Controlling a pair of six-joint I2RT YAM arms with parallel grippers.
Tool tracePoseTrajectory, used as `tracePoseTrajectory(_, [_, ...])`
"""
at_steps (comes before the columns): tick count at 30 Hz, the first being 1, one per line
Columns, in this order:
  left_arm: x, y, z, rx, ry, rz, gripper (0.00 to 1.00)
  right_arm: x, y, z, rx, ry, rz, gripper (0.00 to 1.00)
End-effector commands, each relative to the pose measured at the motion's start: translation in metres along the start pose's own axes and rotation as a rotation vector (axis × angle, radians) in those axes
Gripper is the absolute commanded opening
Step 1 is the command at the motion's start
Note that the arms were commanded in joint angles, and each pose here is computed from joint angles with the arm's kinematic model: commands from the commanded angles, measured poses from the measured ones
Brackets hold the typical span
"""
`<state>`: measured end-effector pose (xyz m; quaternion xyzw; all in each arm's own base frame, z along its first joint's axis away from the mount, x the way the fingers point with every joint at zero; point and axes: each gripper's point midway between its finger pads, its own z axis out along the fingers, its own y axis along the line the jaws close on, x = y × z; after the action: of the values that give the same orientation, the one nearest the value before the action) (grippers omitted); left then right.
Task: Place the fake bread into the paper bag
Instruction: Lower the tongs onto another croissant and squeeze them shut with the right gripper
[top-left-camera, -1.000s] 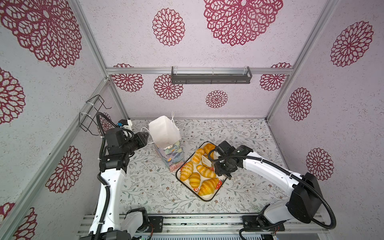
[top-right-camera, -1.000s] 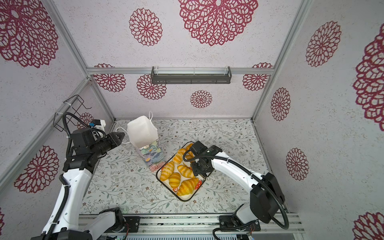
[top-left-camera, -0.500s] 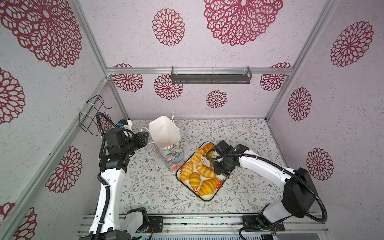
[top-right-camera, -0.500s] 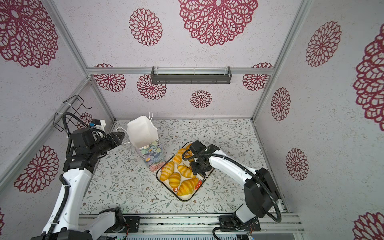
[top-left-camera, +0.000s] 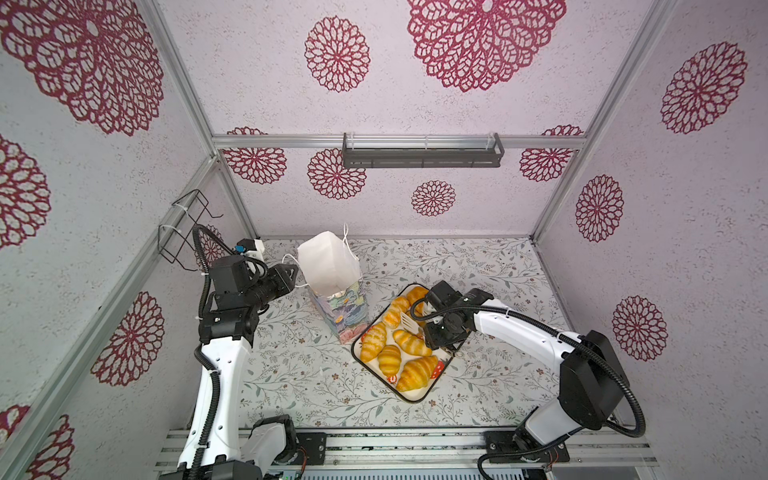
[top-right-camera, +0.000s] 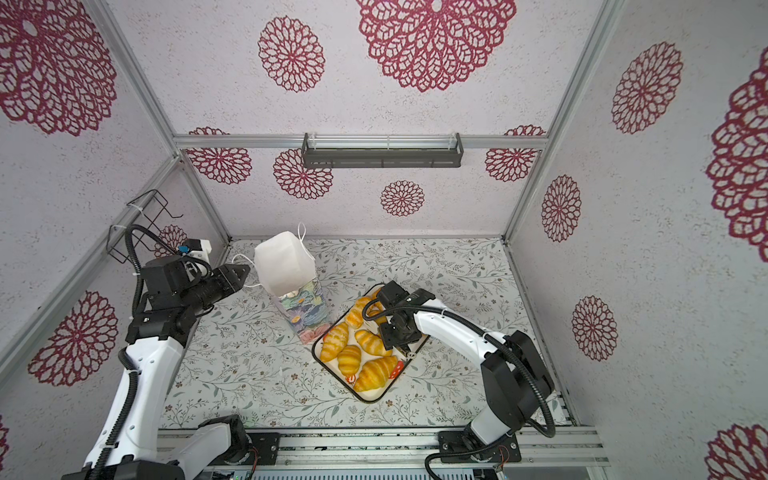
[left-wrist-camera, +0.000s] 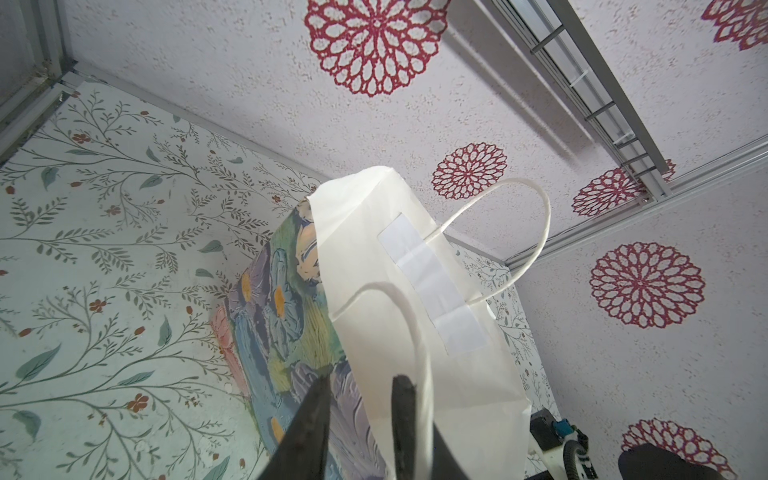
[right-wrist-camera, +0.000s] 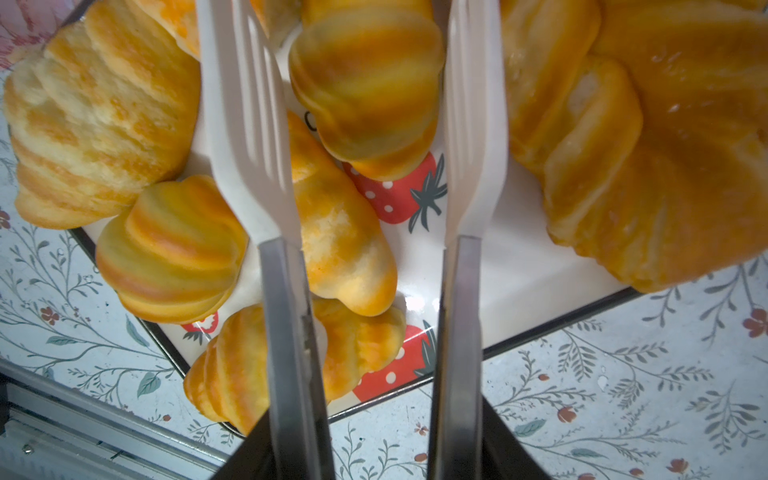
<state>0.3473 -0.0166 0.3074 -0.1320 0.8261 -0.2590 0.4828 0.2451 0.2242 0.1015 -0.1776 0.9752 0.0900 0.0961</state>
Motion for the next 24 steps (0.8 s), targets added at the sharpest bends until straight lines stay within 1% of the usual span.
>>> tracePoseTrajectory(1, [-0.002, -0.002, 0.001, 0.013, -0.010, 0.016, 0.30, -0.012, 0.001, -0.008, -0.004, -0.042, -0.011, 0.51])
tracePoseTrajectory(5, [-0.003, -0.002, 0.001, 0.013, -0.010, 0.015, 0.30, -0.012, 0.001, -0.012, -0.006, -0.050, -0.012, 0.44])
tracePoseTrajectory(14, [-0.002, -0.003, 0.002, 0.016, -0.008, 0.015, 0.30, -0.008, -0.002, -0.026, 0.004, -0.073, -0.011, 0.35])
tracePoseTrajectory(24, [-0.002, -0.003, 0.002, 0.016, -0.007, 0.013, 0.30, -0.001, -0.007, -0.047, 0.013, -0.098, 0.000, 0.30])
